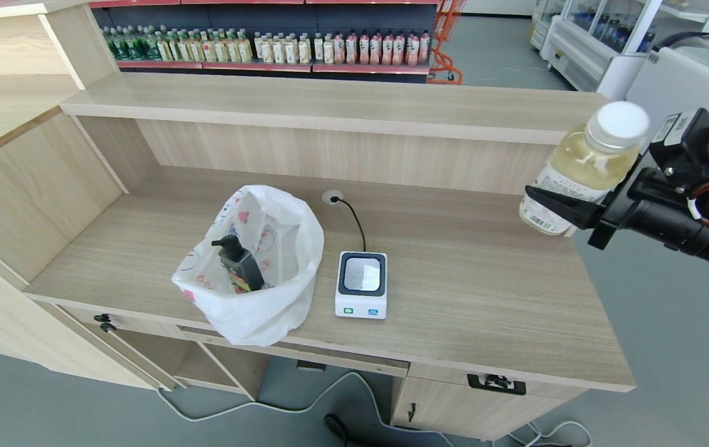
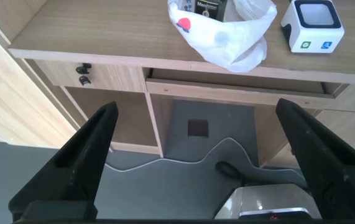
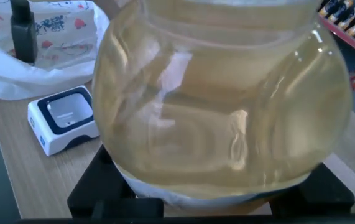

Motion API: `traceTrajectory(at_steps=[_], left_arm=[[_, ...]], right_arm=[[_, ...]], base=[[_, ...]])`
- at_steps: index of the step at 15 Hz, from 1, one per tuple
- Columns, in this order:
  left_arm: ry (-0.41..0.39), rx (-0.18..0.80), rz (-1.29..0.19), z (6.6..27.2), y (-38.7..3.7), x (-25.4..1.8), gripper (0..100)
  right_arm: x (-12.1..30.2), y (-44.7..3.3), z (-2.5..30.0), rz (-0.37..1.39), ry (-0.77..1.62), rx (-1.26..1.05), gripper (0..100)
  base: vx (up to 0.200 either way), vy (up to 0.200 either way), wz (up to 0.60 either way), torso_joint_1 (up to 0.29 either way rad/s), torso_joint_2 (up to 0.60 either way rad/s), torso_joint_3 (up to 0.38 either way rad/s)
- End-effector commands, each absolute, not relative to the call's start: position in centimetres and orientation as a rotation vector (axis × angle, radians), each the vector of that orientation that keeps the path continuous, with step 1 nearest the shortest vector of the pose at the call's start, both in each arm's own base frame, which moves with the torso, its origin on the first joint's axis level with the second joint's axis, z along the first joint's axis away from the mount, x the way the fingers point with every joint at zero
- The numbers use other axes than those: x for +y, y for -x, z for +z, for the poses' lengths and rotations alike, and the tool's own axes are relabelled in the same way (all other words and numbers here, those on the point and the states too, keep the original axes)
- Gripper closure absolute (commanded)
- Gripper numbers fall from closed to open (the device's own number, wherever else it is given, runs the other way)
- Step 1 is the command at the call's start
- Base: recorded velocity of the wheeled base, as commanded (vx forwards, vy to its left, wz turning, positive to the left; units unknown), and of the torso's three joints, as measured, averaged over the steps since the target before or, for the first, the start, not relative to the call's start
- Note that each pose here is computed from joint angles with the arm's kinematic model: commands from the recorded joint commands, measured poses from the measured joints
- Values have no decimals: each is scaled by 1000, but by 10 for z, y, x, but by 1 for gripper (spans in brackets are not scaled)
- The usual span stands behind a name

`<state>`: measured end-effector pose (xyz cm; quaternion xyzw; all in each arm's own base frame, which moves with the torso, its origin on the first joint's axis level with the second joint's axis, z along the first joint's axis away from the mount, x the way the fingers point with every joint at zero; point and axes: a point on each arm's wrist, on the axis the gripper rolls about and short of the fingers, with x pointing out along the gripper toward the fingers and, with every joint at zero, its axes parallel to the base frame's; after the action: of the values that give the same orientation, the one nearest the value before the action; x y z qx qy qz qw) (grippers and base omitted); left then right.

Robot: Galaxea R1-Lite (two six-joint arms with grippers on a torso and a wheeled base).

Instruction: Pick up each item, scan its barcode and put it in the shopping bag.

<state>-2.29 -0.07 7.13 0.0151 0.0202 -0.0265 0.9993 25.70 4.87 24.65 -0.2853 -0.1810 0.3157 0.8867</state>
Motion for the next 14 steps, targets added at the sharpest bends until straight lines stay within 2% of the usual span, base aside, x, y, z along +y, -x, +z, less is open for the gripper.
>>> traceTrajectory(at_steps=[1, 2, 8, 14], left_arm=[[-31, 42, -53, 71, 23, -1, 0], [-33, 41, -53, 71, 23, -1, 0], [-31, 42, -53, 71, 23, -1, 0], [-35, 40, -53, 71, 23, -1, 0]], right_arm=[[49, -257, 244, 662, 592, -369, 100], [49, -257, 244, 664, 592, -368, 100], [61, -266, 237, 696, 625, -424, 100], [80, -307, 198, 721, 684, -466, 100]], base=[[0, 0, 0, 0, 0, 0], [0, 0, 0, 0, 0, 0], [0, 200, 0, 2, 3, -3], [0, 200, 0, -2, 0, 4]])
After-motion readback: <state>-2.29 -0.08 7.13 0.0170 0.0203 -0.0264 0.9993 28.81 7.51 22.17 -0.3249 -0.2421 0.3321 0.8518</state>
